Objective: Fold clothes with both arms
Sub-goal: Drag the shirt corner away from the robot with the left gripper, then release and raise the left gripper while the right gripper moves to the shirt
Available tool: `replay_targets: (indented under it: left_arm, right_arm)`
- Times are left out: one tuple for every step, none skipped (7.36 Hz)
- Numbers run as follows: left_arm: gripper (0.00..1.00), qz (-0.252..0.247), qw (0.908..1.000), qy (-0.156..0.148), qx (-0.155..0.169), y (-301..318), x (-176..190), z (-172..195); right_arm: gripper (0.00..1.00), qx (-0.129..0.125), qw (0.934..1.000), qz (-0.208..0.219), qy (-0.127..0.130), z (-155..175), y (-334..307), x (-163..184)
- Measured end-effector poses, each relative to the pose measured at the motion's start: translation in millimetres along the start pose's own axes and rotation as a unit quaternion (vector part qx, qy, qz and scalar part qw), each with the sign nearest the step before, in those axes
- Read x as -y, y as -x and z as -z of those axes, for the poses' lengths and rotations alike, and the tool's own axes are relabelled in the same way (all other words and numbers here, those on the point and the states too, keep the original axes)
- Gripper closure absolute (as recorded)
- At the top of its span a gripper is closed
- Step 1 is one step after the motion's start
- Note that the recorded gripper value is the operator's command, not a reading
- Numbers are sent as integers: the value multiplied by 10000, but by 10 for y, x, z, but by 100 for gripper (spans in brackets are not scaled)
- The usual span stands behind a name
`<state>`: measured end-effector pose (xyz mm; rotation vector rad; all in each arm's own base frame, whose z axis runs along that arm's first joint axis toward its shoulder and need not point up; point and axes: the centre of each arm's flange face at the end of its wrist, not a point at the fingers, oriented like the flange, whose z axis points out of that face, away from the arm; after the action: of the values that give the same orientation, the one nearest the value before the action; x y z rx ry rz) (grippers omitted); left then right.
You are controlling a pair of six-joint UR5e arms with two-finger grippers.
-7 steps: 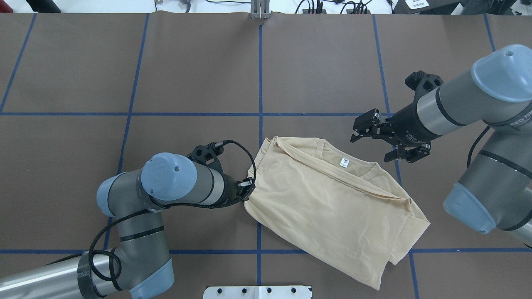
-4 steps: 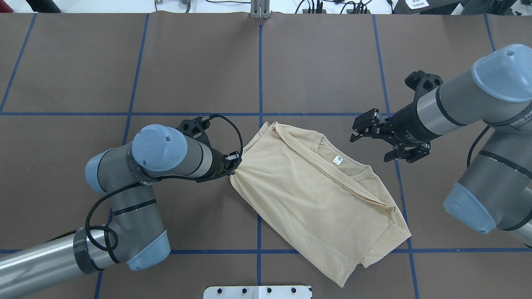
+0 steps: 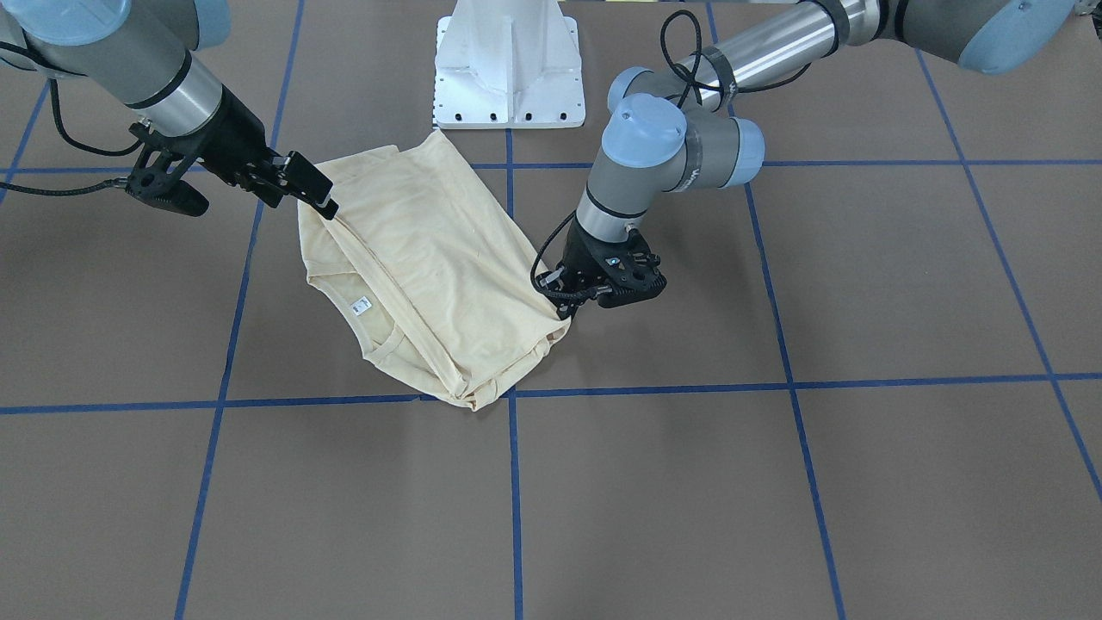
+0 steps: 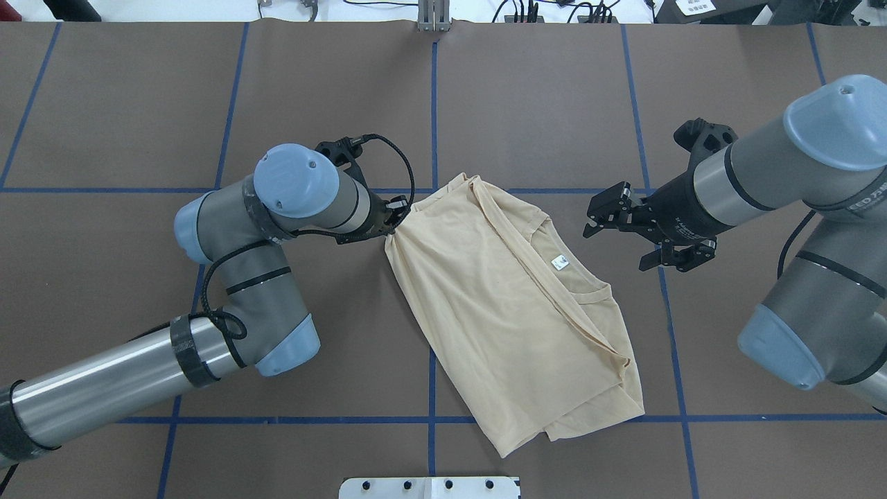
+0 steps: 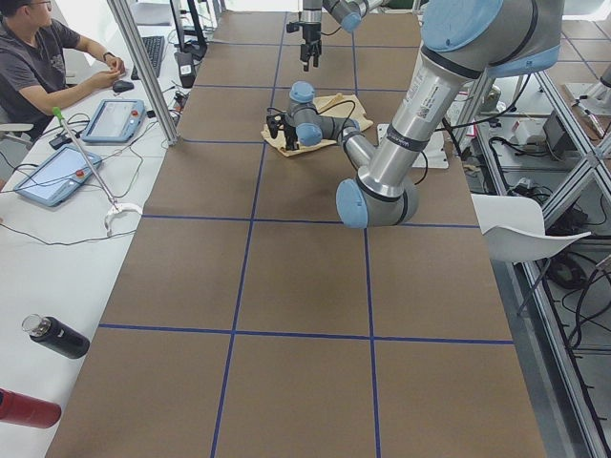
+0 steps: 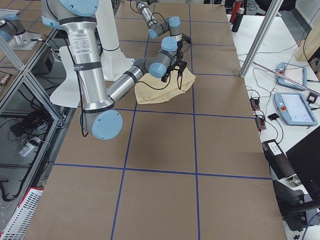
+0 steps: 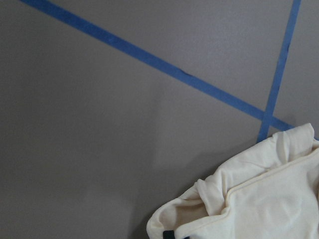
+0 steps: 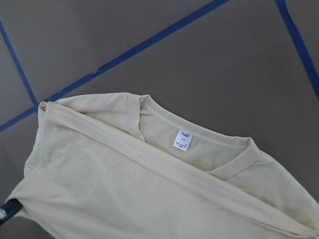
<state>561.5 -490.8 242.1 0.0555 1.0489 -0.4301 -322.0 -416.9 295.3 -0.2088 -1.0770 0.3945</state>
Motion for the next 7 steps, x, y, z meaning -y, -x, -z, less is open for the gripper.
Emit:
replay_targets:
  left_arm:
    - [100, -85, 9999, -124, 64, -53, 231, -45]
    - [100, -165, 9995, -237, 92, -98, 452, -87]
    - [100, -247, 9991, -334, 56, -132, 661, -168]
    - [100, -337, 9985, -422, -28, -159, 856, -263]
    - [100, -418, 9978, -498, -117, -185, 1007, -328]
    - [100, -510, 9964, -639, -212, -203, 1130, -354]
    - [100, -611, 9940, -840, -341, -212, 1223, -380]
  right_arm:
    - [0, -4, 10000, -5, 0, -3, -1, -1]
    - [0, -7, 10000, -8, 0, -5, -2, 0]
    - [0, -12, 10000, -7, 1, -10, -5, -1]
    - [0, -16, 10000, -1, -5, -20, -7, -5]
    - [0, -22, 10000, 10, -35, -34, -6, -13]
    - [0, -32, 10000, 22, -84, -51, -7, -18]
    - [0, -48, 9999, 25, -122, -69, -15, -19]
